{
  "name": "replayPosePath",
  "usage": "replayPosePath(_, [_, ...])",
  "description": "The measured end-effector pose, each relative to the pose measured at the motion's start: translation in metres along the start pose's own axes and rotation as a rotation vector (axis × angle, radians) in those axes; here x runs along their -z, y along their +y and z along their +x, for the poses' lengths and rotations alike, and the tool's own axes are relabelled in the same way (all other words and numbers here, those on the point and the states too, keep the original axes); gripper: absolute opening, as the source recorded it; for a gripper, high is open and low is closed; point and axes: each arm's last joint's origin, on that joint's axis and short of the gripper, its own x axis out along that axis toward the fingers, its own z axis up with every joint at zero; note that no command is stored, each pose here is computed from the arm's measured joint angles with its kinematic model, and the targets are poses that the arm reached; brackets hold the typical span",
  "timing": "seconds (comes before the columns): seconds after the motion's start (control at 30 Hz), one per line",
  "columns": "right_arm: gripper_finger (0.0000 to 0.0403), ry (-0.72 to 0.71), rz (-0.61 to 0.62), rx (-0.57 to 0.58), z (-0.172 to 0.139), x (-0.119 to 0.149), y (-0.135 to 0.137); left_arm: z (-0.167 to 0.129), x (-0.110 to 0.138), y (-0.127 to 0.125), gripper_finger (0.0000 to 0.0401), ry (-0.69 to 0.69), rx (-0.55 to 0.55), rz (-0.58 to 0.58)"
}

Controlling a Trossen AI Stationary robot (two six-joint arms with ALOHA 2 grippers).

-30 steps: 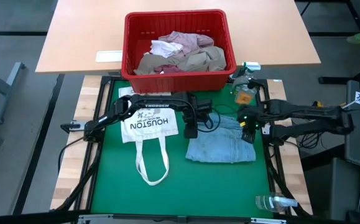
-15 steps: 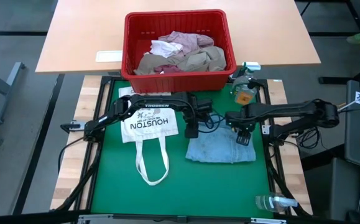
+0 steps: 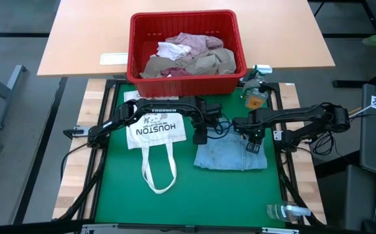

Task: Fold laundry
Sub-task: Fold the light blue pants

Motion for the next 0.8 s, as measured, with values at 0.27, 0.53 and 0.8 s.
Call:
replayPosePath(0.27, [0.0018,0.021,0.0,0.004,-0.0001,0.0021,-0.0005,-0.0001,-0.0009,0.0003,0.0113,-0.009,-0.007,0.002])
replayPosePath(0.53, [0.0068,0.026,0.003,0.005,-0.0001,0.0026,-0.0006,-0.0001,-0.0028,0.0006,0.0113,-0.028,-0.011,0.002])
replayPosePath(0.8, [0.01,0.038,0.004,0.009,-0.0002,0.0038,-0.0009,-0.0001,-0.0028,0.0006,0.0113,-0.028,-0.011,-0.004])
